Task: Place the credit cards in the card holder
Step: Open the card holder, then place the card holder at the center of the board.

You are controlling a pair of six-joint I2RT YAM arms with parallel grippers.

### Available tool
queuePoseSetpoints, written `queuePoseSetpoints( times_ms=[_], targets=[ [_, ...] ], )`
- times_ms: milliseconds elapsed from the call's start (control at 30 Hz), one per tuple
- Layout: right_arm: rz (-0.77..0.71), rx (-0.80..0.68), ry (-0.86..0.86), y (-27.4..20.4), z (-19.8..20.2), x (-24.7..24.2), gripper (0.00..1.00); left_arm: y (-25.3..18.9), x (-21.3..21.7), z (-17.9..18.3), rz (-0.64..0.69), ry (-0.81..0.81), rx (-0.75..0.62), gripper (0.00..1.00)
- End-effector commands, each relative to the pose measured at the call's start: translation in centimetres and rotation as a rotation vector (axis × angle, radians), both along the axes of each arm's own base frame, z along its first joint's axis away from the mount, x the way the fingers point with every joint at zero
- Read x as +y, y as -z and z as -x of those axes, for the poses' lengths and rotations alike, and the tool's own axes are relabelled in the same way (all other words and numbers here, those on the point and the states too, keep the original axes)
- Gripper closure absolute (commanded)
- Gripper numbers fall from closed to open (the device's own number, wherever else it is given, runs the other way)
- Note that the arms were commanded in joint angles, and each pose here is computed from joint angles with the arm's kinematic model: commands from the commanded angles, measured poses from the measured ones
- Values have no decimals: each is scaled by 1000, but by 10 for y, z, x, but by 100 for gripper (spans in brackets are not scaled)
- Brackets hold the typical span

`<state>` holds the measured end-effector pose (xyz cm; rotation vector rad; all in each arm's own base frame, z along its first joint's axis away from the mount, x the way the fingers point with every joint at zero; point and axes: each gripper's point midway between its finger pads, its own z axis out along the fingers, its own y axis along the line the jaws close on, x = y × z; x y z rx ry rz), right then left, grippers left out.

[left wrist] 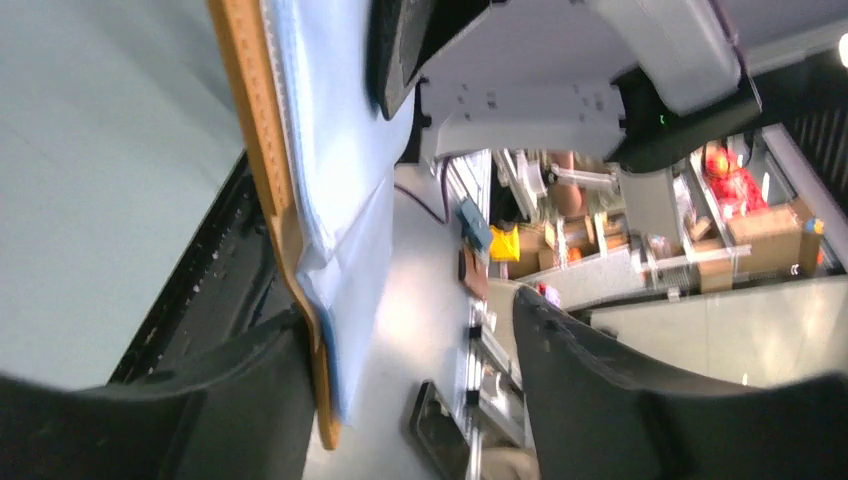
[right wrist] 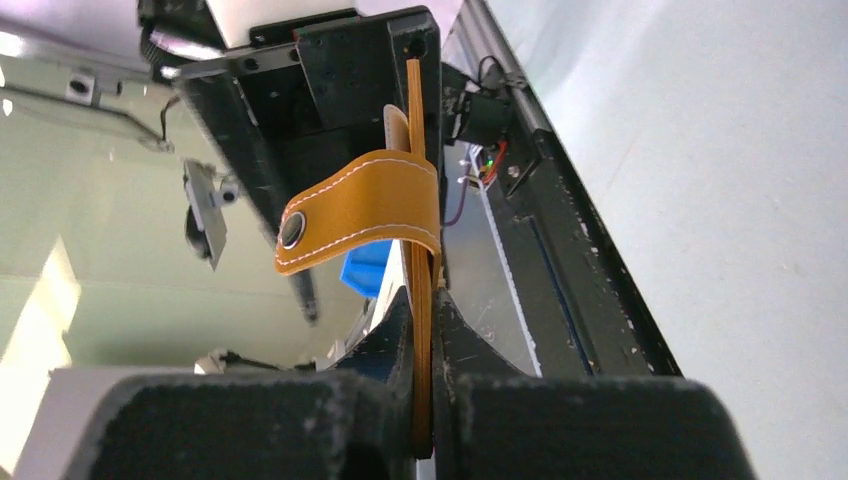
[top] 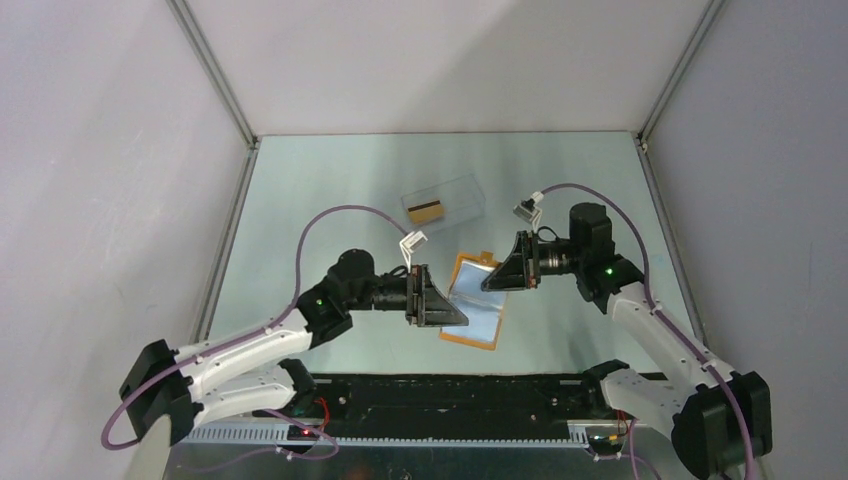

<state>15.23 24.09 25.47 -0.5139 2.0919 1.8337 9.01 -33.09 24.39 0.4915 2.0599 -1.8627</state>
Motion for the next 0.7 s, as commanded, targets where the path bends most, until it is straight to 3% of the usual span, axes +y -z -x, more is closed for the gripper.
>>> queuePoseSetpoints(
  times_ms=[0,67,167,233,333,500,667],
  targets=[
    [72,83,136,21,-17,-9,100,3,13,-29,-1,-166,-34,22],
    [85,97,223,26,-26,-16,100,11,26,-50,-41,-297,-23,14],
    [106,118,354,36,-37,-25,100,37,68,-88,-210,-600,10,5],
    [118,133,462,44,-50,-30,100,40,95,-103,-284,-757,-2,3],
    [100,149,569,53,-62,-35,100,22,121,-118,-289,-913,-41,2],
    [66,204,812,77,-85,-51,100,-8,140,-127,-261,-1017,-103,1],
    [140,328,1095,118,-88,-76,100,-23,138,-134,-264,-1030,-131,1]
  ],
)
